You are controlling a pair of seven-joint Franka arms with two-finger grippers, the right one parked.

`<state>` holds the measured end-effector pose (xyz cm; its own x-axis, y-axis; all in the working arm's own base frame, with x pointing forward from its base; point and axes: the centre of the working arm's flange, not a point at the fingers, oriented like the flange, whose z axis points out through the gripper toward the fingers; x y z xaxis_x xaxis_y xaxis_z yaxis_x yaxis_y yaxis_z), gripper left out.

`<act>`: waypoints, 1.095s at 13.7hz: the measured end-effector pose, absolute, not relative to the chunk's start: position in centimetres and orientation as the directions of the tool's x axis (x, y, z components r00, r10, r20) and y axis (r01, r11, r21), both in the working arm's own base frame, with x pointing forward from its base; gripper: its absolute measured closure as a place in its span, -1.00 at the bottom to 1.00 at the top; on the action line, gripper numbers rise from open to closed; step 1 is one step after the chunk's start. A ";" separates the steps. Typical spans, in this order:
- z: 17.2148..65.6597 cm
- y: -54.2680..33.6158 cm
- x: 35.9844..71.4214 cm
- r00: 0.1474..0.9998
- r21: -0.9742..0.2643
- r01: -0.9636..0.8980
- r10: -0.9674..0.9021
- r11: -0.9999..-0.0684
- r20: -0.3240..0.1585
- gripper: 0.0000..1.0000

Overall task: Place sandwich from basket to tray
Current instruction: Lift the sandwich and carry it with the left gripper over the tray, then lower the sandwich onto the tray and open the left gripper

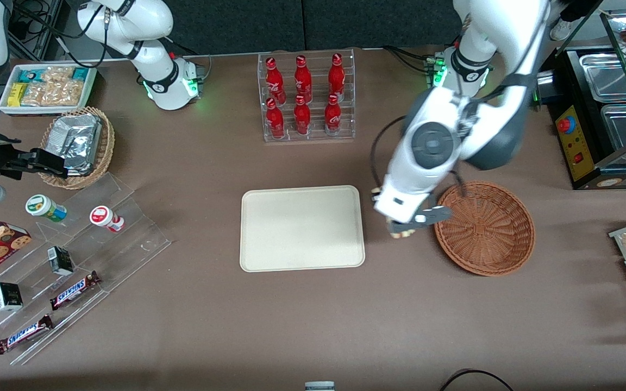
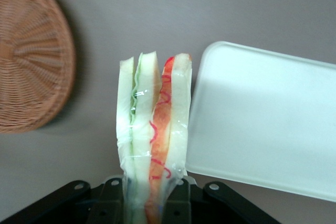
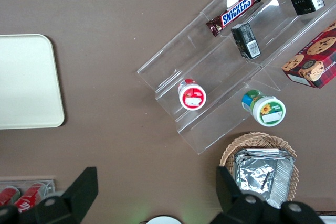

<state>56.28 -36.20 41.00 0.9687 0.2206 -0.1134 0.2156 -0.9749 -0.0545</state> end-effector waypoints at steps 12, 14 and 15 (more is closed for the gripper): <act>30.9 -51.9 54.1 0.997 0.039 0.006 0.003 -0.999 -0.077 0.67; 29.4 -53.1 53.3 0.996 0.060 -0.012 -0.017 -0.998 -0.083 0.67; 28.6 -53.6 53.0 0.996 0.067 -0.018 -0.024 -0.998 -0.086 0.67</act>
